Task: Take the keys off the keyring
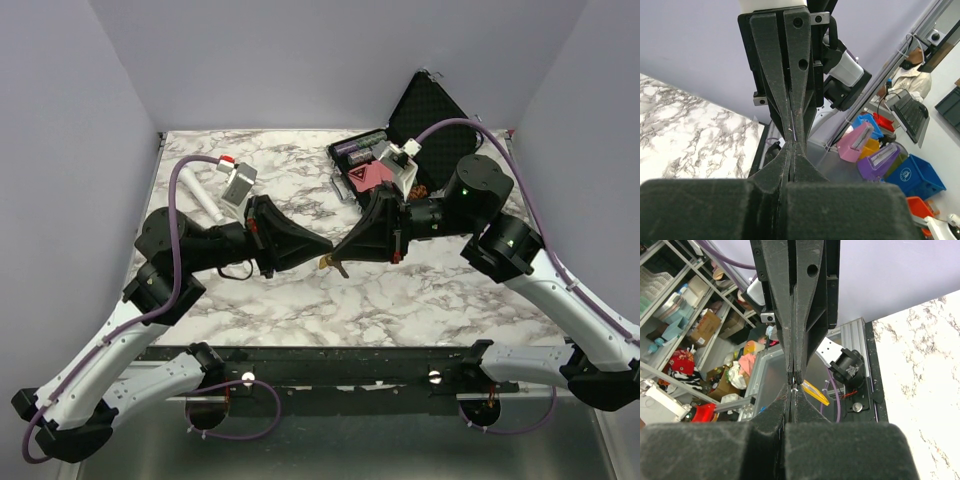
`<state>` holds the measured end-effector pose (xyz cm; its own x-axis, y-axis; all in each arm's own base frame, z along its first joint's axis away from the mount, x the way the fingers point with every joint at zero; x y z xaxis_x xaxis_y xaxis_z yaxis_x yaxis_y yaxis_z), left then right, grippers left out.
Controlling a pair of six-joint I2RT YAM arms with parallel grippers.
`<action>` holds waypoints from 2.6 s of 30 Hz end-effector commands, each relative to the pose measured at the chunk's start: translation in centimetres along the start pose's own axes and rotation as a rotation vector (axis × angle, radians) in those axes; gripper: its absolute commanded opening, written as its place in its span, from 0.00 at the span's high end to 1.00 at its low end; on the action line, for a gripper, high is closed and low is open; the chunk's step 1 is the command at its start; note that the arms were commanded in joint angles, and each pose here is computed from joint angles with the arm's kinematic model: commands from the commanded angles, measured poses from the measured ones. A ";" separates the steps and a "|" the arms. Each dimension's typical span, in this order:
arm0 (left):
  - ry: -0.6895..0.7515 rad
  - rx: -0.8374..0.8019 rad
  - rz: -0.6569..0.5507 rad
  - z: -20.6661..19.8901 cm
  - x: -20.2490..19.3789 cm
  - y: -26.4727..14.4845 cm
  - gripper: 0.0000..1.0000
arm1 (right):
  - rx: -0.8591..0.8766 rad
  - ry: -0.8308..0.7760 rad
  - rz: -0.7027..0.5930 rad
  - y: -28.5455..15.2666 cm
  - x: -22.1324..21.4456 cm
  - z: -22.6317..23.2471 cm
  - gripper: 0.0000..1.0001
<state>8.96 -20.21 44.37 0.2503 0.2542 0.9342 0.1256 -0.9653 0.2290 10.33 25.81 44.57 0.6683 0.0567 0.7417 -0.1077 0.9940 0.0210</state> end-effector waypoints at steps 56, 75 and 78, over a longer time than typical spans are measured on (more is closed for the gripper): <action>0.059 0.063 0.005 -0.8 2.5 -0.3 1.00 | 0.047 0.029 -0.015 0.4 0.0 0.2 0.69; 0.154 0.133 0.185 0.0 1.5 -1.0 1.00 | -0.018 0.021 0.009 -0.4 -0.5 0.3 0.99; 0.167 0.134 0.208 0.0 1.2 -1.3 1.00 | -0.019 0.019 0.011 -0.4 -0.4 0.2 0.99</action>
<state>9.28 -19.19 46.15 0.1527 0.1015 0.9830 0.2023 -0.9769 0.0695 10.23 25.83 43.63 0.7010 0.0788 0.7088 -0.1120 0.9937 0.0004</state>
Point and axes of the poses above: each gripper's point midway between its finger pads, its own y axis out along the fingers, its own z axis along the line the jaws close on, x = y × z, the point moved 7 cm from there along -y, back along the fingers, and after that the axes turned 12 degrees about y, right-handed, at the moved point
